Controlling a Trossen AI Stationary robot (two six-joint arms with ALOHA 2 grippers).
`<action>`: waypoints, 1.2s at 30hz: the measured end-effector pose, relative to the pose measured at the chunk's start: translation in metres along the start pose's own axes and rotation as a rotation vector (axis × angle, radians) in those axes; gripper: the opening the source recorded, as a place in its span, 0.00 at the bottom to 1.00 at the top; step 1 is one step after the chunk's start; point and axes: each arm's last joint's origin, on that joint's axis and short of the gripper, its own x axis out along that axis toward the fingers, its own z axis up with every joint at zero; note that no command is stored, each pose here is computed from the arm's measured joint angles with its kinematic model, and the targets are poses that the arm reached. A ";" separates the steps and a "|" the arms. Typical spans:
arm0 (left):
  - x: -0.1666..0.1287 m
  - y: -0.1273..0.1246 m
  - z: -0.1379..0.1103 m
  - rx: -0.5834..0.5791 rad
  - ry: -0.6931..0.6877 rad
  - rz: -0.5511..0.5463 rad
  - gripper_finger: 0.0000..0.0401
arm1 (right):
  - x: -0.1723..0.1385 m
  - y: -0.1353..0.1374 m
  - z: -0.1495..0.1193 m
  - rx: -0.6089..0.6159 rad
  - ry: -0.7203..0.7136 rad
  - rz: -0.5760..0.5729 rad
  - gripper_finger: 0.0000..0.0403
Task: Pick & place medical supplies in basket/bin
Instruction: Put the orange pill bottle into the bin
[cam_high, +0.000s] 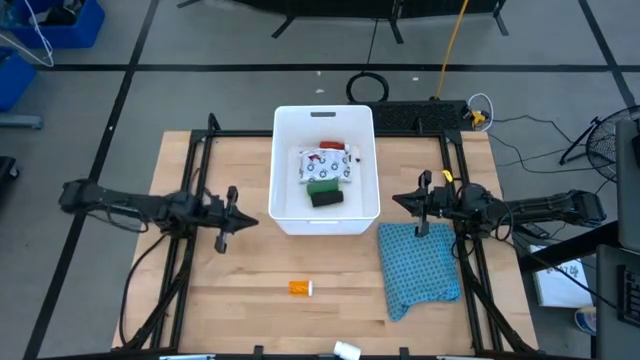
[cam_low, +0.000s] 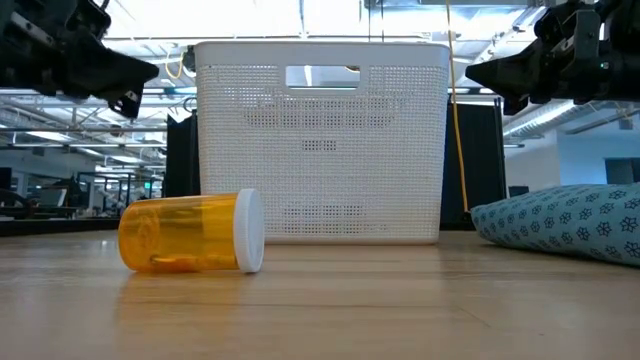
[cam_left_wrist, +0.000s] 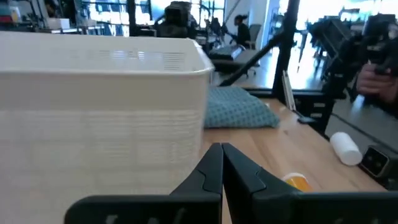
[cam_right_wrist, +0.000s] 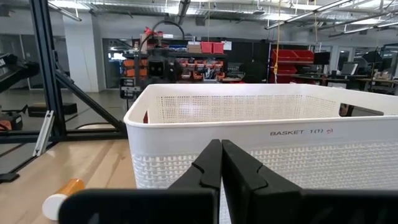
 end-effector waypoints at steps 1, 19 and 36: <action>0.002 -0.004 0.004 0.019 -0.003 0.000 0.00 | 0.000 0.000 0.000 0.001 0.000 0.000 0.00; 0.086 -0.112 0.081 0.222 0.407 0.211 0.02 | 0.000 0.000 -0.001 0.018 0.011 0.002 0.00; 0.186 -0.153 0.028 0.098 0.988 0.156 0.69 | 0.002 0.000 -0.006 0.014 0.052 0.004 0.00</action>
